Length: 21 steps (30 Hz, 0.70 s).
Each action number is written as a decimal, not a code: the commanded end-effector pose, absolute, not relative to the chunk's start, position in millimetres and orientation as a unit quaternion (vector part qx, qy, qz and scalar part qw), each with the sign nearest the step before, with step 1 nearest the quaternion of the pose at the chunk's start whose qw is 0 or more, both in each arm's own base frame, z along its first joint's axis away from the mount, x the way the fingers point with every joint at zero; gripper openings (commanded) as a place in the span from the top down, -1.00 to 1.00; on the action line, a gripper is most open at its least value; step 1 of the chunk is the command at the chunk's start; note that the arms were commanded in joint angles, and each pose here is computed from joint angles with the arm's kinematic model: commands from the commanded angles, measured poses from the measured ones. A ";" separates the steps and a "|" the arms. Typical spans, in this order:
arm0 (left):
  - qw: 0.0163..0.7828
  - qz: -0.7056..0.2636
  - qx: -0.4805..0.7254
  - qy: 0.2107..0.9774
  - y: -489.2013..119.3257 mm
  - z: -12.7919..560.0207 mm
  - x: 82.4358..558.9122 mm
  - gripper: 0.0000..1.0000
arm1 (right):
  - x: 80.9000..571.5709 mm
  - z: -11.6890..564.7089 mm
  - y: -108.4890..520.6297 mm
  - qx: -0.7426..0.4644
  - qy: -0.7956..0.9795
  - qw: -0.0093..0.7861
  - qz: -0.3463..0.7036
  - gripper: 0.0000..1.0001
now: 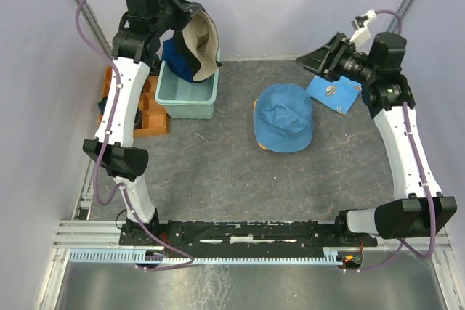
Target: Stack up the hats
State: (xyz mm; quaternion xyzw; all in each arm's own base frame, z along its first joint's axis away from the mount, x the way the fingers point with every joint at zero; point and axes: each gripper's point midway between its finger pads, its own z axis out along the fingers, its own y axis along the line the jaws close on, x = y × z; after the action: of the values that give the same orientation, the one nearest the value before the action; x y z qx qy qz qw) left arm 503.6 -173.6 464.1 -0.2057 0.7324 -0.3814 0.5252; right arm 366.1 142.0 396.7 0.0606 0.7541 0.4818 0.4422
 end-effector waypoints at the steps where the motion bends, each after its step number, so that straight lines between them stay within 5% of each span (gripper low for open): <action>1: 0.508 -0.452 -0.193 0.707 -216.5 495.7 483.9 0.94 | 353.2 410.2 173.9 -0.023 0.759 0.454 0.467 -0.25; 8: 0.505 -0.495 -0.185 0.682 -234.0 517.8 487.2 0.94 | 334.0 423.5 227.8 -0.055 0.759 0.432 0.484 -0.26; 21: 0.462 -0.575 -0.166 0.655 -265.0 544.4 462.8 0.94 | 348.4 384.8 210.2 -0.082 0.829 0.505 0.226 -0.32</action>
State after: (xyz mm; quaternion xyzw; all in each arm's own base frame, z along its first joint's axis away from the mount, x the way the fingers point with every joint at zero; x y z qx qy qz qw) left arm 488.1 -259.5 486.0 -0.1909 0.7088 -0.5085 0.4501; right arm 332.3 246.9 376.5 -0.1071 0.8246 0.3218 0.4527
